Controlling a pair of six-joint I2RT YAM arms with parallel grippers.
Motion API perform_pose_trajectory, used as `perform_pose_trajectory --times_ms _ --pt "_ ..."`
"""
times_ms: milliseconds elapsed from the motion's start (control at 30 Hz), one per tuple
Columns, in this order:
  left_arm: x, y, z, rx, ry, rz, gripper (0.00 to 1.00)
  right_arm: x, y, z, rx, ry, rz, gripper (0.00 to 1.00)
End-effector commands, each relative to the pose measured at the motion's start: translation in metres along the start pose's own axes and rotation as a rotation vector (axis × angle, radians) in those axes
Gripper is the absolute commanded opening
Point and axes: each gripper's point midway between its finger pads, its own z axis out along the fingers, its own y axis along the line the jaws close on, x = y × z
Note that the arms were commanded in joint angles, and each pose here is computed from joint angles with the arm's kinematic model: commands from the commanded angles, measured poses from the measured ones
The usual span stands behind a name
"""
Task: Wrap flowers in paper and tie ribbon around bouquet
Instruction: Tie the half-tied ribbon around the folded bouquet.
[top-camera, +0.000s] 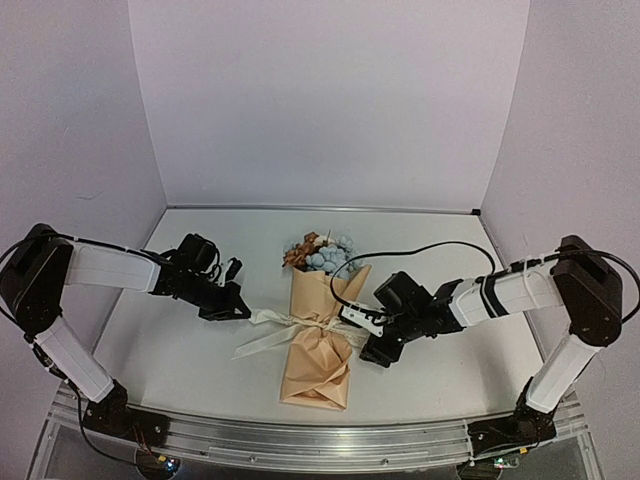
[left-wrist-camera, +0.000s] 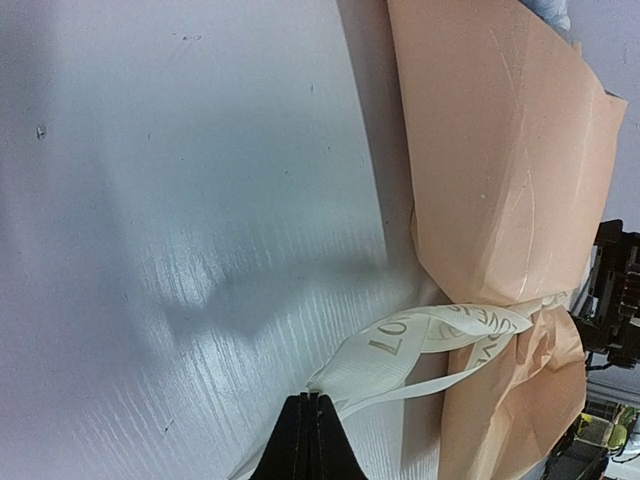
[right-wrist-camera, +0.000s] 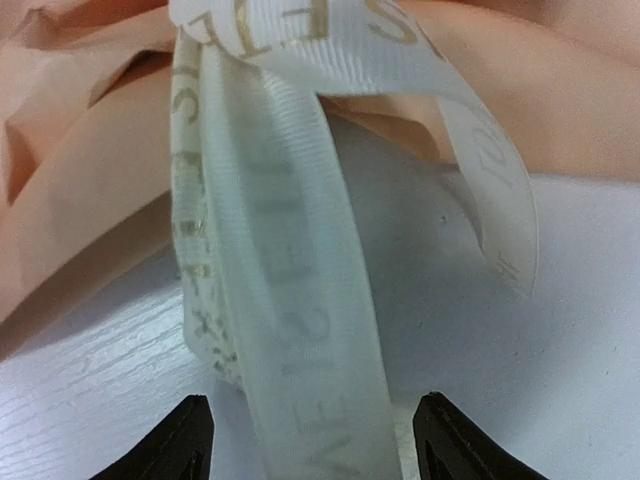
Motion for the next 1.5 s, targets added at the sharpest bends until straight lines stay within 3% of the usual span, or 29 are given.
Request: perform_pose_trajectory --times_ms 0,200,267,367,433,700,1000,1467 --pt "-0.02 -0.015 -0.006 0.04 -0.055 0.043 0.0 -0.034 -0.02 0.004 0.171 -0.072 -0.073 0.7" --pt "-0.02 -0.016 -0.007 0.045 -0.061 0.04 0.0 -0.044 -0.024 0.005 0.251 -0.107 -0.03 0.64" --pt "-0.02 -0.015 -0.008 0.041 -0.067 0.033 0.0 -0.043 -0.025 0.003 0.254 -0.112 0.005 0.49" --pt "-0.021 -0.009 -0.009 0.007 -0.084 0.011 0.0 -0.038 -0.022 -0.001 0.238 -0.118 0.068 0.12" --pt "-0.022 -0.003 -0.01 -0.025 -0.095 -0.006 0.0 -0.034 -0.018 -0.005 0.219 -0.105 0.114 0.0" --pt "-0.022 0.015 -0.018 -0.107 -0.152 -0.074 0.0 0.012 0.013 -0.026 0.075 0.112 0.339 0.0" --pt "-0.014 0.042 -0.021 -0.163 -0.166 -0.178 0.0 0.049 0.027 -0.024 0.056 0.268 0.523 0.0" --pt "-0.005 0.062 -0.029 -0.181 -0.178 -0.25 0.0 0.084 0.024 -0.019 0.095 0.344 0.677 0.0"
